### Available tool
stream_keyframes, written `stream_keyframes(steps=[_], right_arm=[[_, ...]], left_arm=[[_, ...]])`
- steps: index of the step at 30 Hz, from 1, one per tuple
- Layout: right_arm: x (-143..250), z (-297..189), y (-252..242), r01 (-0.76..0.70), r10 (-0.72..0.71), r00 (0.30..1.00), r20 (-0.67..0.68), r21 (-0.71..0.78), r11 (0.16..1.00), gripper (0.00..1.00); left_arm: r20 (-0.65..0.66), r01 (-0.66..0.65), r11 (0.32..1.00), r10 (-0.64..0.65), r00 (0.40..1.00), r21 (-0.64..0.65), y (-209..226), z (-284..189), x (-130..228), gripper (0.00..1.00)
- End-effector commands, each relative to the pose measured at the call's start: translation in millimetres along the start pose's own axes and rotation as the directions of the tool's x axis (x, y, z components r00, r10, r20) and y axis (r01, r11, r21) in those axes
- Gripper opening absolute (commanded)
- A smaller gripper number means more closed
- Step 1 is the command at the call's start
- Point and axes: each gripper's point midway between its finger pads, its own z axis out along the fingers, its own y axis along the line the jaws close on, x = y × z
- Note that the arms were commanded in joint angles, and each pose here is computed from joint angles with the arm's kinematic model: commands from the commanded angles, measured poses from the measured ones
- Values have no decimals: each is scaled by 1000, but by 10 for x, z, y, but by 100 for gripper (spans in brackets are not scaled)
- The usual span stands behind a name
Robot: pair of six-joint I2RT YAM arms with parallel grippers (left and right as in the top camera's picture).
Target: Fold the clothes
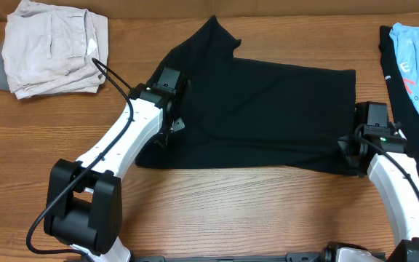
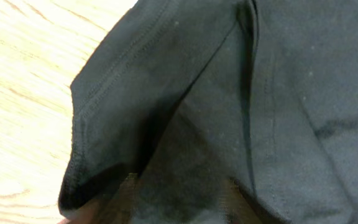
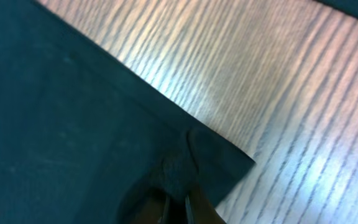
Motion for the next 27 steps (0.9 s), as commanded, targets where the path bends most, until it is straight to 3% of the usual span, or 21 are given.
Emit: stream_keyframes(steps=[1, 7, 17, 24, 27], right_arm=[[-114, 32, -97, -23, 22, 1000, 14, 17, 1000, 8], [-103, 51, -126, -23, 23, 999, -22, 7, 1000, 8], [-77, 50, -139, 7, -7, 999, -35, 10, 1000, 8], [-77, 50, -139, 7, -6, 999, -35, 10, 1000, 8], [-77, 50, -139, 7, -6, 999, -35, 10, 1000, 8]], left_arm=[[-47, -11, 998, 14, 999, 60, -126, 11, 27, 62], [-162, 2, 972, 37, 986, 234, -517, 100, 191, 75], [-179, 58, 967, -13, 984, 248, -671, 496, 108, 72], [-179, 62, 967, -17, 984, 248, -683, 563, 91, 55], [-169, 57, 965, -14, 986, 255, -700, 554, 64, 41]])
